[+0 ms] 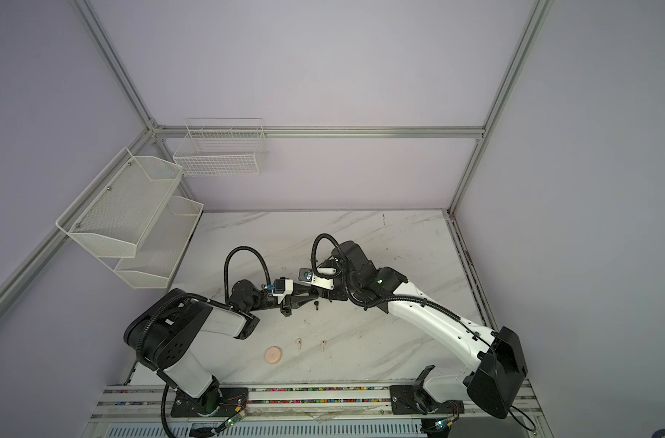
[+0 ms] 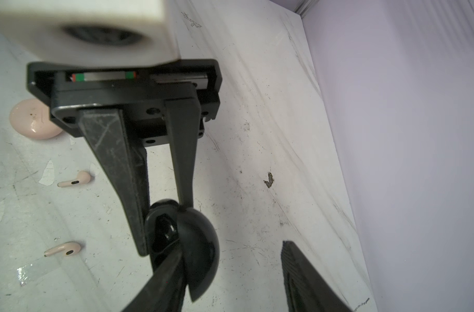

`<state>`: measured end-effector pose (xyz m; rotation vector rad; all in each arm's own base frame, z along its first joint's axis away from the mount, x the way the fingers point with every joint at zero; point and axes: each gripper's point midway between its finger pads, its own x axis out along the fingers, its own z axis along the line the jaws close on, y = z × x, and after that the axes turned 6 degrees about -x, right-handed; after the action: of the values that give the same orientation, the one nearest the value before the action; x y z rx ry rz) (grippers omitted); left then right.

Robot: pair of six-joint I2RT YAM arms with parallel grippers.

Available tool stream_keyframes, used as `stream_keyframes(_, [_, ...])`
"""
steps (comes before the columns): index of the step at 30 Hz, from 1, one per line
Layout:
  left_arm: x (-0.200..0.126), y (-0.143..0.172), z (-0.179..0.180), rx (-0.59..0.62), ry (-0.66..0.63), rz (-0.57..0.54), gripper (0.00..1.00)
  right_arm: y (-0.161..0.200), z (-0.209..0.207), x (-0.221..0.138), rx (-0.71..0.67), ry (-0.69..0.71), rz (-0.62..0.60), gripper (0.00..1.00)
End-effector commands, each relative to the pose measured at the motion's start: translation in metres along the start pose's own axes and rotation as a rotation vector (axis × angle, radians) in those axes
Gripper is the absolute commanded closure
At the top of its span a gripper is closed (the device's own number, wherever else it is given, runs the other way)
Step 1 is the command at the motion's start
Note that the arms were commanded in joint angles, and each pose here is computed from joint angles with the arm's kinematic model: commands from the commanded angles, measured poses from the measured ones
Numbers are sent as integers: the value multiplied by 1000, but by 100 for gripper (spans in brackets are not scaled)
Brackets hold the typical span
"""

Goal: Insert wireless bluetooth earbuds into charging case
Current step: Open the charging case.

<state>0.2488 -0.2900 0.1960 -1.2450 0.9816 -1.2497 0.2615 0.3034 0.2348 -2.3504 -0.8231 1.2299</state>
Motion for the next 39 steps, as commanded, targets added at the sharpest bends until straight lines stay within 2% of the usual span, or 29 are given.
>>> stream_keyframes(1, [-4,-12,-11,77,29,-36,100,-9,-13,-5,-26,34,-9,41])
stream_keyframes(5, [-4,-10,-9,69,18,-31,100,-20,-8,-10,-5,-24,-49,41])
stream_keyframes(9, [-4,-9,-10,57,24,-31,100,-43,7,-34,38,-137,-143,33])
stream_keyframes(11, [-4,-10,-10,49,21,-31,100,-54,9,-44,60,-168,-182,32])
stream_keyframes(16, [-5,-15,-1,-9,-37,-42,100,-82,-12,-72,211,-117,-281,31])
stream_keyframes(19, [-11,-20,1,-12,-90,-53,100,-68,-37,-76,436,8,-216,32])
stream_keyframes(21, [-17,-25,1,-21,-134,-63,100,-49,-54,-72,658,92,-175,40])
stream_keyframes(23, [-22,-27,-2,-33,-154,-67,100,-38,-62,-67,862,101,-174,43])
stream_keyframes(27, [-33,-28,-6,-45,-209,-73,100,24,-77,-57,1145,262,-47,44])
stream_keyframes(30, [-39,-30,-9,-53,-232,-78,100,54,-63,-30,1307,269,60,50])
stream_keyframes(32, [-42,-30,-12,-62,-241,-81,100,70,-46,-4,1386,227,149,51])
stream_keyframes(34, [-44,-27,-14,-72,-249,-76,100,84,-33,16,1413,204,224,51])
stream_keyframes(35, [-45,-37,-17,-52,-246,-97,100,89,-26,25,1436,191,250,51])
stream_keyframes(39, [-40,-43,-28,-44,-211,-114,100,86,3,63,1500,120,281,51])
